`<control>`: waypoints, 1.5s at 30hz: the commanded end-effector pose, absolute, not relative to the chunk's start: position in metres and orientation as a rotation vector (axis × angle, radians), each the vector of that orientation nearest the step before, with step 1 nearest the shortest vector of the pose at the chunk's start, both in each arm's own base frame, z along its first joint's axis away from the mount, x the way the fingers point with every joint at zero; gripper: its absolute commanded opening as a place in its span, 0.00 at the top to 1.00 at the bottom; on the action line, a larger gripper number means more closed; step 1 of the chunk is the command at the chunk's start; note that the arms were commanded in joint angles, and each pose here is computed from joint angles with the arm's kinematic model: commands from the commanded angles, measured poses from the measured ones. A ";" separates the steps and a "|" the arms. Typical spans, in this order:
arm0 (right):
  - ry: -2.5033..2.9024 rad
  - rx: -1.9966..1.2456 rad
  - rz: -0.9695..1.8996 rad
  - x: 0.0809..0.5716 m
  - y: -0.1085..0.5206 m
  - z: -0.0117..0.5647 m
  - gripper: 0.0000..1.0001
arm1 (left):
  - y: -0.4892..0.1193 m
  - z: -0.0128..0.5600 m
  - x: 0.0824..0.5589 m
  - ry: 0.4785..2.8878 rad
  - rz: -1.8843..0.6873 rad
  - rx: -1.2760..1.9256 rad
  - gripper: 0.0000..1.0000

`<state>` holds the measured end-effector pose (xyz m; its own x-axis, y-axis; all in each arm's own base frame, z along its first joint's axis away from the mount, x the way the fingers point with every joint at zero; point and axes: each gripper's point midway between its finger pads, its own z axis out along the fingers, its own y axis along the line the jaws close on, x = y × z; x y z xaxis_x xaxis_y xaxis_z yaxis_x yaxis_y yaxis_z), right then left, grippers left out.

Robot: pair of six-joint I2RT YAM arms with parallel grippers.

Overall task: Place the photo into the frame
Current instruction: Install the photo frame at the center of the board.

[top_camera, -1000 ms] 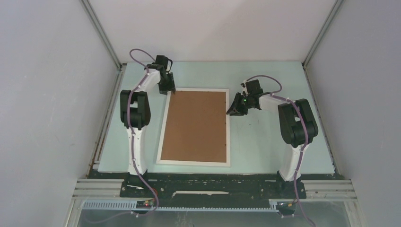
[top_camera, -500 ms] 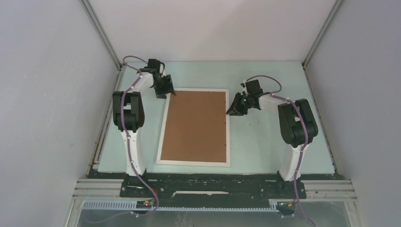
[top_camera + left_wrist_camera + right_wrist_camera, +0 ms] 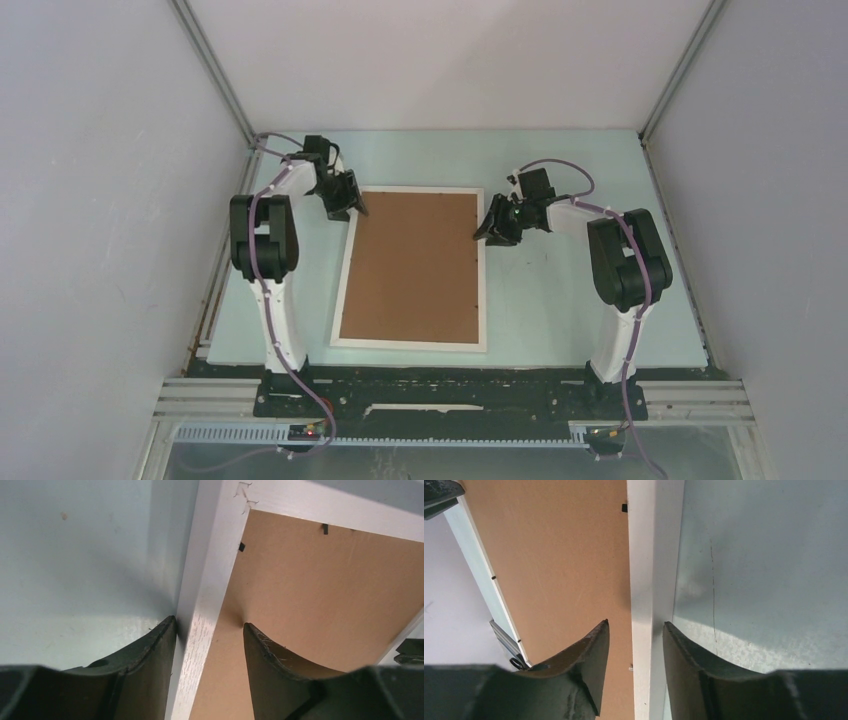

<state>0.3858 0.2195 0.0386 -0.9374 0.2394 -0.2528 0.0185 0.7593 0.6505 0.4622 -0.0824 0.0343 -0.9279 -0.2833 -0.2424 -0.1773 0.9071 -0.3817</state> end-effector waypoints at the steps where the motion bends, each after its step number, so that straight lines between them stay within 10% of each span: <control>1: 2.584 0.169 1.012 0.393 0.229 0.052 0.44 | -0.087 0.064 0.457 2.730 -0.628 -0.315 0.45; 7: 2.696 0.181 0.804 0.378 0.233 0.043 0.43 | -0.095 0.050 0.453 2.738 -0.669 -0.339 0.45; 19: 2.812 0.254 0.509 0.358 0.174 0.024 0.76 | -0.191 0.044 0.416 2.762 -1.015 -0.225 0.54; 30: 2.701 0.239 0.573 0.372 0.152 0.033 0.73 | -0.172 0.102 0.458 2.526 -0.823 -0.192 0.27; 38: 2.704 0.224 0.588 0.371 0.155 0.032 0.73 | -0.147 0.098 0.504 2.418 -0.846 -0.234 0.50; 45: 2.704 0.218 0.605 0.371 0.157 0.032 0.73 | -0.130 0.085 0.519 2.397 -0.848 -0.275 0.47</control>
<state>0.3608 0.1473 0.0298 -0.9347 0.2374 -0.2644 0.1137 0.9048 0.4104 0.5044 -0.1298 0.0836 -0.8260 -0.3590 -0.4346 -0.0244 0.7930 -0.6087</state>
